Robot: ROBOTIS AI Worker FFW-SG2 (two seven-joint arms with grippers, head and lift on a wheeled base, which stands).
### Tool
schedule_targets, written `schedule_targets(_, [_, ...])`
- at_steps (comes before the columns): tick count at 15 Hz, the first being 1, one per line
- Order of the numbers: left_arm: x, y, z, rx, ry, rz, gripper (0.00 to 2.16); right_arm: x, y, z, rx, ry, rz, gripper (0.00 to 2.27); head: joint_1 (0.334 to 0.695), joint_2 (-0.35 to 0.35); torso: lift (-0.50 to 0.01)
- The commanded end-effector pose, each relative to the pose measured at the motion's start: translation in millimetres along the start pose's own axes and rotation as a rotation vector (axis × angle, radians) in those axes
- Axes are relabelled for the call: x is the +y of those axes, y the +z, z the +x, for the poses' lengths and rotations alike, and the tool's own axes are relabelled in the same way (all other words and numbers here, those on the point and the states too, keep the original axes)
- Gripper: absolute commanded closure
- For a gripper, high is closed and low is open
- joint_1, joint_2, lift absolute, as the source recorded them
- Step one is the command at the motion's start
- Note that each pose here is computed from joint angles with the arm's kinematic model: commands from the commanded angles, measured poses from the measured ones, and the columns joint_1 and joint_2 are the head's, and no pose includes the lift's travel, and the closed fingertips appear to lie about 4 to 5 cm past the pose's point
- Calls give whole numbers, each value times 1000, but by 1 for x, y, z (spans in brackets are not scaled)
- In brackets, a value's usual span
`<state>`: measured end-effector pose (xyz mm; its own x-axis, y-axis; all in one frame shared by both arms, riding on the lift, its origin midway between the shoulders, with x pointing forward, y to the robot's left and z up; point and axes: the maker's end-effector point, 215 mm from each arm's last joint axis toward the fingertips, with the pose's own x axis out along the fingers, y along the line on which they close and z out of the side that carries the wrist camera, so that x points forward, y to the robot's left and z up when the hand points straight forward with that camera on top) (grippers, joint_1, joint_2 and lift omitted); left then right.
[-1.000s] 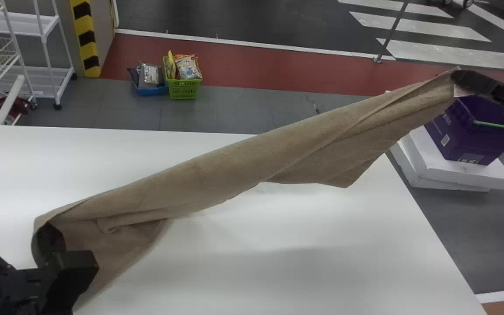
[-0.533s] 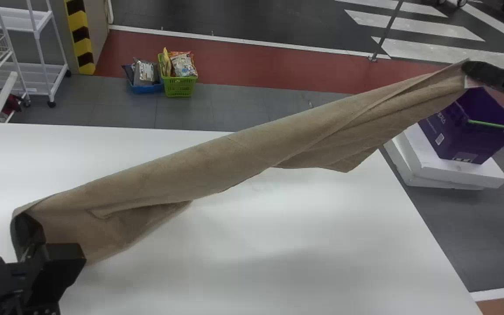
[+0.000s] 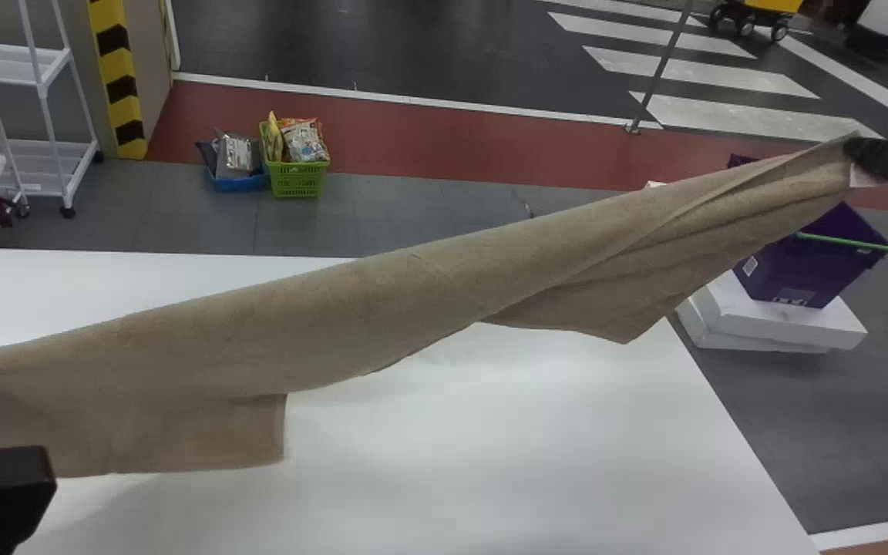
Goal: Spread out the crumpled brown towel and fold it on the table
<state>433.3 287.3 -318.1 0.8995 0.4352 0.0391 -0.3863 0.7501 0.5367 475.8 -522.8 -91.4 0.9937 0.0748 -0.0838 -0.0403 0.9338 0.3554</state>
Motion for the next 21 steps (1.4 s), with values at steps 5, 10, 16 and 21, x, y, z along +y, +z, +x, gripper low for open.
schedule_targets(5, [68,46,-26,-101,119,63,876,-16,-30,-56,39,-22,89,1744,639,-295,-127])
schedule_targets(10, [32,43,-30,-80,29,17,856,0,-64,-14,128,-36,32,1744,651,-311,-127])
schedule_targets(16, [-19,43,-66,-106,-150,-10,785,41,-58,55,120,-39,-49,1744,658,-273,-127])
schedule_targets(21, [-80,56,-113,-130,-370,-51,765,71,-67,72,95,50,-41,1744,634,-300,-127])
